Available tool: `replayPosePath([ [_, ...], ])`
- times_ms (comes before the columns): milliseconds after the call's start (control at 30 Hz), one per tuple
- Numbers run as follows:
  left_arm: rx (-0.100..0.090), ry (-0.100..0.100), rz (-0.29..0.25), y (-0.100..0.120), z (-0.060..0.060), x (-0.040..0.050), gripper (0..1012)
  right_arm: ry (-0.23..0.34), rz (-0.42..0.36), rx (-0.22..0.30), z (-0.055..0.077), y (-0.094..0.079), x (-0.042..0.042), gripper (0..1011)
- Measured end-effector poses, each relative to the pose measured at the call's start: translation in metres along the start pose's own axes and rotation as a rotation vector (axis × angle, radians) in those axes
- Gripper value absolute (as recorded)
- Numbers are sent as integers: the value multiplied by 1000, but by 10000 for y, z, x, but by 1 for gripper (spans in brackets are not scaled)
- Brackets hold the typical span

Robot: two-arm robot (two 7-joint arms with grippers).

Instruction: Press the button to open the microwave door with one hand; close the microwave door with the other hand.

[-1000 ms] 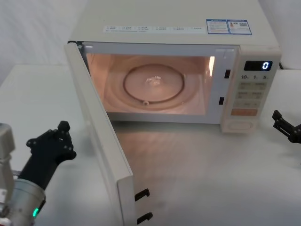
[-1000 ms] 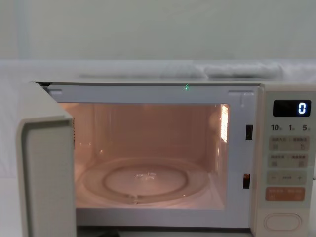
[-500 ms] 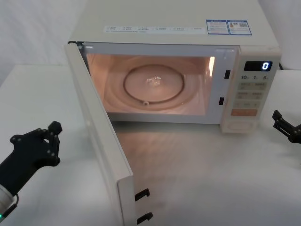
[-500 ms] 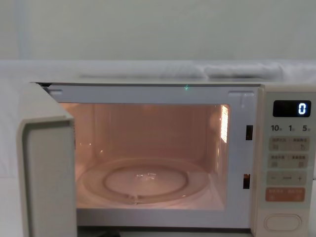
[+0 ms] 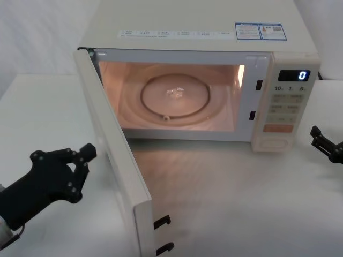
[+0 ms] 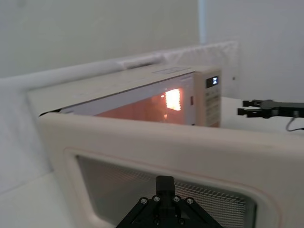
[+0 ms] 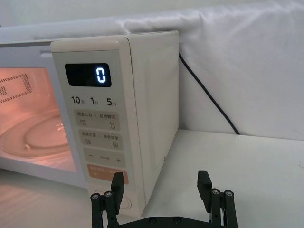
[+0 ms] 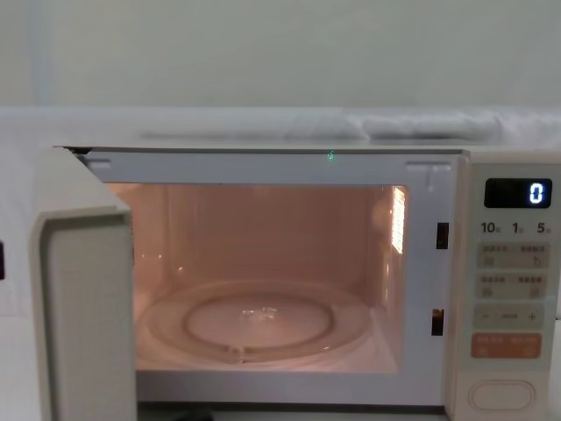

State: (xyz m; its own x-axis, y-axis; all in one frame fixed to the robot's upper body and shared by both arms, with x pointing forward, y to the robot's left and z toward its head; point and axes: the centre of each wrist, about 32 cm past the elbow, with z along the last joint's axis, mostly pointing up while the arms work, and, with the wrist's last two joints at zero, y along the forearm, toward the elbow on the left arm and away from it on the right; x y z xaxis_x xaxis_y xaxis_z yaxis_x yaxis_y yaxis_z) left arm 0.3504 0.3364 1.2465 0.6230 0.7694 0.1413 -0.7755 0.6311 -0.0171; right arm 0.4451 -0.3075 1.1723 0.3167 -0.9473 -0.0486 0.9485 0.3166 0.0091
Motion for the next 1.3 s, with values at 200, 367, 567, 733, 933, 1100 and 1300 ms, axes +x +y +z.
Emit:
replayPosePath([
  [200, -12, -7, -64, -40, 61, 5, 0, 0, 0, 0, 0, 0, 0, 1002],
  [367, -25, -9, -105, -118, 67, 1, 0, 0, 0, 0, 0, 0, 0, 1002],
  [567, -37, 3, -161, -269, 62, 8, 0, 0, 0, 0, 0, 0, 0, 1002],
  [733, -44, 18, -214, -451, 47, 44, 0, 0, 0, 0, 0, 0, 0, 1002],
  [933, -37, 34, -274, -788, 4, 84, 0, 0, 0, 0, 0, 0, 0, 1002],
  [1100, -26, 37, -287, -985, -57, 72, 0, 0, 0, 0, 0, 0, 0, 1002],
  [1300, -29, 48, -254, -1266, -170, -4, 0, 0, 0, 0, 0, 0, 0, 1002],
])
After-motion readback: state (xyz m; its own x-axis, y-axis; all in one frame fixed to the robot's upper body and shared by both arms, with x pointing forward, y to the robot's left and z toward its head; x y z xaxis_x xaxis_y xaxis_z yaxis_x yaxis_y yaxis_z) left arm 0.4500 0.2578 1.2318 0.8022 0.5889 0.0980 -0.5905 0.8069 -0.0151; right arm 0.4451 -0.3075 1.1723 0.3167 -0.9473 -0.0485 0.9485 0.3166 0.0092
